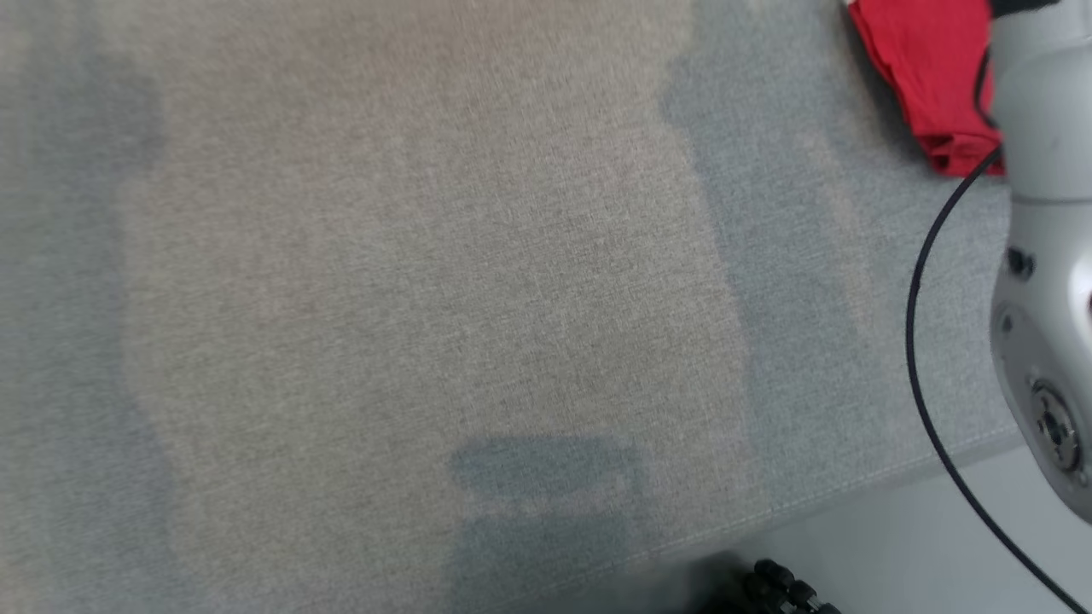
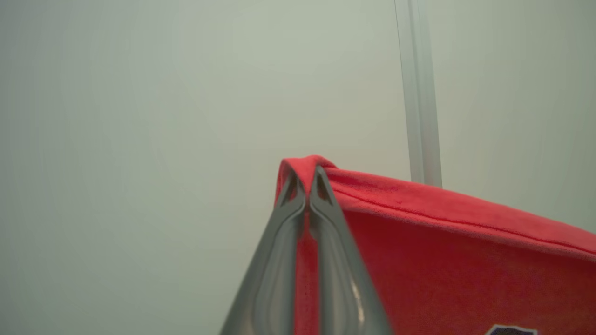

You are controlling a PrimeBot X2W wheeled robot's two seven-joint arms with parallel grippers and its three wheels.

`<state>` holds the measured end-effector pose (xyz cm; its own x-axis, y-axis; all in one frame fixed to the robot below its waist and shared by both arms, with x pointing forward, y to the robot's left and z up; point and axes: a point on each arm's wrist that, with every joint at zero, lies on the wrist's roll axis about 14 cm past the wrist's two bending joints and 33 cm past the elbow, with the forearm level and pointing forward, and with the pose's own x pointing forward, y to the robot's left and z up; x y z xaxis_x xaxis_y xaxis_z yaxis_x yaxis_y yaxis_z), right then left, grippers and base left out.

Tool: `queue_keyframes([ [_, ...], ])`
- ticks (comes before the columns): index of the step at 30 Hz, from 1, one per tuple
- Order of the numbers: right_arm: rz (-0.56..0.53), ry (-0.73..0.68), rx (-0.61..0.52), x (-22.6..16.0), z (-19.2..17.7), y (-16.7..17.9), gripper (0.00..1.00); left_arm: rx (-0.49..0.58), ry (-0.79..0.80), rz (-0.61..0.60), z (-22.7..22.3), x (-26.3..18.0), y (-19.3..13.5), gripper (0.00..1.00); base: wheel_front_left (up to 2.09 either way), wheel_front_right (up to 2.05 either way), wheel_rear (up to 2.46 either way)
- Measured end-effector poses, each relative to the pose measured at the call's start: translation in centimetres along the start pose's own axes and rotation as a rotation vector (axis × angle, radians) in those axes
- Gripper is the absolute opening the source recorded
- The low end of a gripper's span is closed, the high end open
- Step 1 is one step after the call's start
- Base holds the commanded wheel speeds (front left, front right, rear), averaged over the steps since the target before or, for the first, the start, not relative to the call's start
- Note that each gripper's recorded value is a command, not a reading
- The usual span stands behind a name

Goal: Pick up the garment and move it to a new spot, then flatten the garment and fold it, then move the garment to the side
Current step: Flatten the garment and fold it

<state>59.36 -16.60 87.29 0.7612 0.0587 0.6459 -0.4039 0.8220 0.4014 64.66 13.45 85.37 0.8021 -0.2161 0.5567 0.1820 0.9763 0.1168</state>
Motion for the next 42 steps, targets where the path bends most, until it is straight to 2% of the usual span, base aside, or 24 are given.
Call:
queue_keyframes([
  [5,-0.029,0.175,0.024,-3.8,-8.7,-3.1,0.00,-0.039,0.143,0.039,-10.1,-1.4,1.6,0.00,0.00,0.00,0.00],
  [8,-0.043,0.258,0.038,-6.5,-12.7,-4.5,0.00,-0.075,0.219,0.052,-15.4,-2.9,1.6,0.00,0.00,0.00,0.00],
  [10,-0.055,0.304,0.043,-8.2,-14.7,-5.4,0.00,-0.085,0.264,0.047,-18.2,-4.0,1.4,0.00,0.00,0.00,0.00],
  [14,-0.054,0.347,0.053,-10.4,-16.5,-5.8,0.00,-0.143,0.298,0.058,-21.0,-4.9,1.2,0.00,0.00,0.00,0.00],
  [20,-0.034,0.367,0.066,-12.9,-16.3,-5.4,0.00,-0.236,0.344,0.026,-22.1,-6.4,-0.8,0.00,0.00,0.00,0.00],
  [28,-0.062,0.450,0.081,-19.4,-14.5,-5.5,0.00,-0.359,0.501,0.005,-23.5,-15.1,-3.7,0.00,0.00,0.00,0.00],
  [37,-0.157,0.490,0.049,-26.7,-11.2,-5.3,0.00,-0.454,0.611,0.021,-20.6,-26.6,-5.7,0.00,0.00,0.00,0.00],
  [42,-0.201,0.471,0.037,-29.2,-9.2,-4.5,0.00,-0.470,0.610,0.119,-17.3,-30.9,-4.5,0.00,0.00,0.00,0.00],
])
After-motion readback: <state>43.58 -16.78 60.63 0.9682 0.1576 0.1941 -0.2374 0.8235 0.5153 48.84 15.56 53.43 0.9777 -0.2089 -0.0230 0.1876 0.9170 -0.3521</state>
